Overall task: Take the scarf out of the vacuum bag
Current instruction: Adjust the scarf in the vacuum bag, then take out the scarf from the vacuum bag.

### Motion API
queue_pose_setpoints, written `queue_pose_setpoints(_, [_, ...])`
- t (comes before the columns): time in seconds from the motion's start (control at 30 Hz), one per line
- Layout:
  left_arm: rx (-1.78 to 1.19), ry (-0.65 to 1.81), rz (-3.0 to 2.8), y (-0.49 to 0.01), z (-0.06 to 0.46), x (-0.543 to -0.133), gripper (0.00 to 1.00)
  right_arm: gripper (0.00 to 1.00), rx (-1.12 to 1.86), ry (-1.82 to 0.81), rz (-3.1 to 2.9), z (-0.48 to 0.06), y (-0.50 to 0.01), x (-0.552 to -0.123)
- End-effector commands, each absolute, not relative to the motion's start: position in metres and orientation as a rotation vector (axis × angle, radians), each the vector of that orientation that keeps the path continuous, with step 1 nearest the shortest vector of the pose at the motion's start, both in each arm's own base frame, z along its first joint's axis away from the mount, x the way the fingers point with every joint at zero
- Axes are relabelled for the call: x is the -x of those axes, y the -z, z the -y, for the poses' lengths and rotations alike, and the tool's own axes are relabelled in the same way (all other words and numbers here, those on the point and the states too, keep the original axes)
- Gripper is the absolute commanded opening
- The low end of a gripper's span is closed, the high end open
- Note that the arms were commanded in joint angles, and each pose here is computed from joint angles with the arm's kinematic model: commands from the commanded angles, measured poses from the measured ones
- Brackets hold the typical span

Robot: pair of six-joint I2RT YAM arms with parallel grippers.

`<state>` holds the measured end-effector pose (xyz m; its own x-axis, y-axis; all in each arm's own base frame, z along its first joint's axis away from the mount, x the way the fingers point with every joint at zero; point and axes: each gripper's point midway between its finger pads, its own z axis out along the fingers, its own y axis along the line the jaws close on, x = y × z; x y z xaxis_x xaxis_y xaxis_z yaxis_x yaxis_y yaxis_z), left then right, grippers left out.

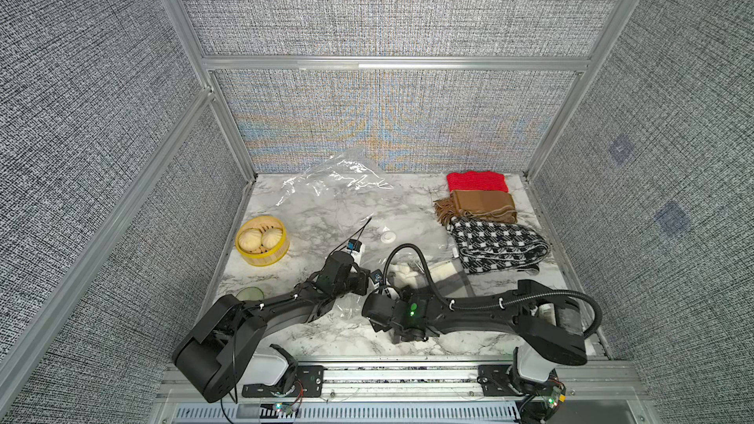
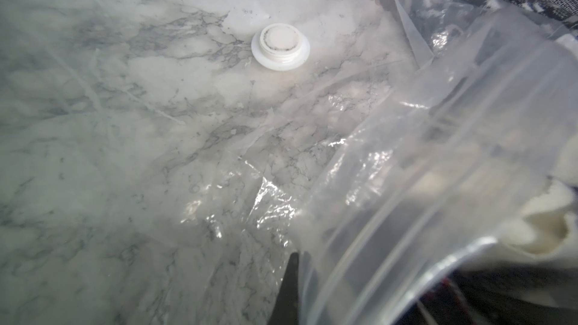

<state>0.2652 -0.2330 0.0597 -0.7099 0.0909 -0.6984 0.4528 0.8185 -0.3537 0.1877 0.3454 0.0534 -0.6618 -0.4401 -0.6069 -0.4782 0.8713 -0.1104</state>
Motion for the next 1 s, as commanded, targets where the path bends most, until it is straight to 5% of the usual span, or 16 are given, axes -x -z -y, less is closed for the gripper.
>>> queue_pose_setpoints(0.0, [-0.399,0.664,-2.316,-0.056,0.233,-0.265,0.00,0.98,0.595,-0.044,-2.422,-0.340,-0.045,-0.187])
queue_pose_setpoints(0.2, [-0.393,0.638,-2.319,-0.053,0.230,-0.268,0.00,0.94,0.638,0.161,-2.445,-0.321,-0.031,-0.191])
queue_pose_setpoints(0.43, [-0.397,0.656,-2.330,-0.048,0.237,-0.271,0.00,0.75,0.571,0.212,-2.482,-0.296,-0.006,-0.200])
queue_pose_setpoints(0.63, [-0.397,0.651,-2.331,-0.046,0.237,-0.273,0.00,0.41,0.581,0.292,-2.487,-0.291,0.003,-0.201])
queue_pose_setpoints(0.73, [-0.399,0.644,-2.328,-0.047,0.237,-0.273,0.00,0.00,0.555,0.321,-2.496,-0.282,0.000,-0.200])
queue_pose_setpoints(0.97, [-0.350,0.569,-2.317,-0.050,0.231,-0.286,0.00,0.00,0.452,0.397,-2.523,-0.237,-0.028,-0.188])
